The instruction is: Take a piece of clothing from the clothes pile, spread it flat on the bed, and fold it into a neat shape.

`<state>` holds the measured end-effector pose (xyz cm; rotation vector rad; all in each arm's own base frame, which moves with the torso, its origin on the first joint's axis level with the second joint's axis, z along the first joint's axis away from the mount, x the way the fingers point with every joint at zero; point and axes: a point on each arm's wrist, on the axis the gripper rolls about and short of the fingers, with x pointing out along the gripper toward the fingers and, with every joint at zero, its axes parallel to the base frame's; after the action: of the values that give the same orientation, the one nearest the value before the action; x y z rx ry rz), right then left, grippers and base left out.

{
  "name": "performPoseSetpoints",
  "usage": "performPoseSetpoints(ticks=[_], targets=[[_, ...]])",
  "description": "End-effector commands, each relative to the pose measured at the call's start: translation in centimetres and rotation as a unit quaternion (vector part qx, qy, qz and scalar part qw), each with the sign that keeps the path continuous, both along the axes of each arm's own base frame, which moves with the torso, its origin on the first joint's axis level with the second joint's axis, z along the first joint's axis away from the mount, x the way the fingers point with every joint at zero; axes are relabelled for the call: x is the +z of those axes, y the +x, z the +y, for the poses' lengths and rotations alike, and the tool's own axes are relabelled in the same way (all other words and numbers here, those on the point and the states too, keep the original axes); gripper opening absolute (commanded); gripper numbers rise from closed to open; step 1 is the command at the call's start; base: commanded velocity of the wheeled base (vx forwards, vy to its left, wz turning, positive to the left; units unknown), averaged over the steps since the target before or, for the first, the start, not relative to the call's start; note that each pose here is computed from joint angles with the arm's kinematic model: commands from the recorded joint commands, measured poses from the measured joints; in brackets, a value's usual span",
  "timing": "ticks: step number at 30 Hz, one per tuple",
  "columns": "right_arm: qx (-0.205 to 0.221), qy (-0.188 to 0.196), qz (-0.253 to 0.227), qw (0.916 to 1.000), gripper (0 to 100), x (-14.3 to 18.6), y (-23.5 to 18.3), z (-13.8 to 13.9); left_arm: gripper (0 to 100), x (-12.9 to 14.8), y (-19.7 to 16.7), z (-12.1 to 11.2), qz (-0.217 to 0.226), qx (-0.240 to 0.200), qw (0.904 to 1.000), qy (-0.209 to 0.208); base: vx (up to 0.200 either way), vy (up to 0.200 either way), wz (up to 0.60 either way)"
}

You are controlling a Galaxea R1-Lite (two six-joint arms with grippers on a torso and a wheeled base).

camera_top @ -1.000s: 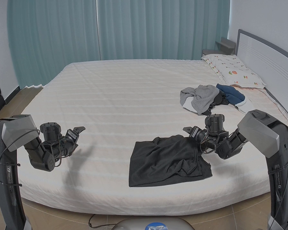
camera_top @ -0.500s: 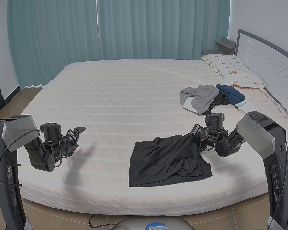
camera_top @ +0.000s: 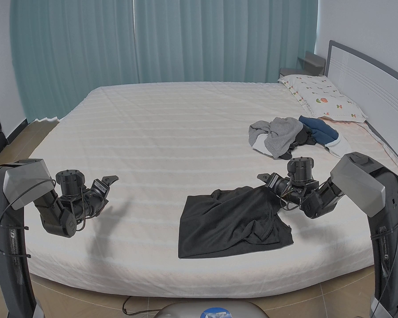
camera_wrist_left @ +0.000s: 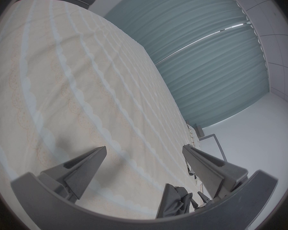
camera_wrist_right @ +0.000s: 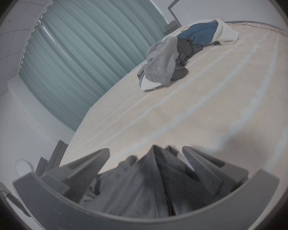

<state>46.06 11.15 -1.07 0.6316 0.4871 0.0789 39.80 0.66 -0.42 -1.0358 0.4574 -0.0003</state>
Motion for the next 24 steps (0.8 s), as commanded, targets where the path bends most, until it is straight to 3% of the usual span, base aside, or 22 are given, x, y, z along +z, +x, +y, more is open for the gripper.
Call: performPoseSetpoints(ticks=[1, 5, 7, 11, 17, 24], targets=[[0.017, 0.013, -0.002, 0.9998, 100, 3.3, -2.2, -0.9, 100, 0.0, 0.0, 0.0, -0.001, 0.0, 1.0, 0.0, 0.0, 0.0, 0.0], [0.066, 0.023, 0.034, 0.997, 100, 4.0, -6.1, -1.3, 100, 0.0, 0.0, 0.0, -0.001, 0.0, 1.0, 0.0, 0.0, 0.0, 0.0], [0.106, 0.03, 0.058, 0.9922, 100, 4.1, -9.2, -1.2, 100, 0.0, 0.0, 0.0, 0.0, 0.0, 1.0, 0.0, 0.0, 0.0, 0.0], [0.141, 0.035, 0.093, 0.985, 100, 3.1, -12.9, -0.1, 100, -0.1, 0.0, 0.0, 0.0, 0.0, 1.0, 0.0, 0.0, 0.0, 0.0], [0.174, 0.031, 0.109, 0.9782, 100, 1.9, -14.9, 1.8, 100, 0.0, 0.1, 0.0, -0.001, 0.0, 1.0, 0.0, 0.0, 0.0, 0.0], [0.17, 0.043, 0.116, 0.9777, 100, 1.0, -15.0, 2.4, 100, -0.1, 0.1, 0.0, -0.001, 0.0, 1.0, 0.001, 0.0, 0.0, 0.0]])
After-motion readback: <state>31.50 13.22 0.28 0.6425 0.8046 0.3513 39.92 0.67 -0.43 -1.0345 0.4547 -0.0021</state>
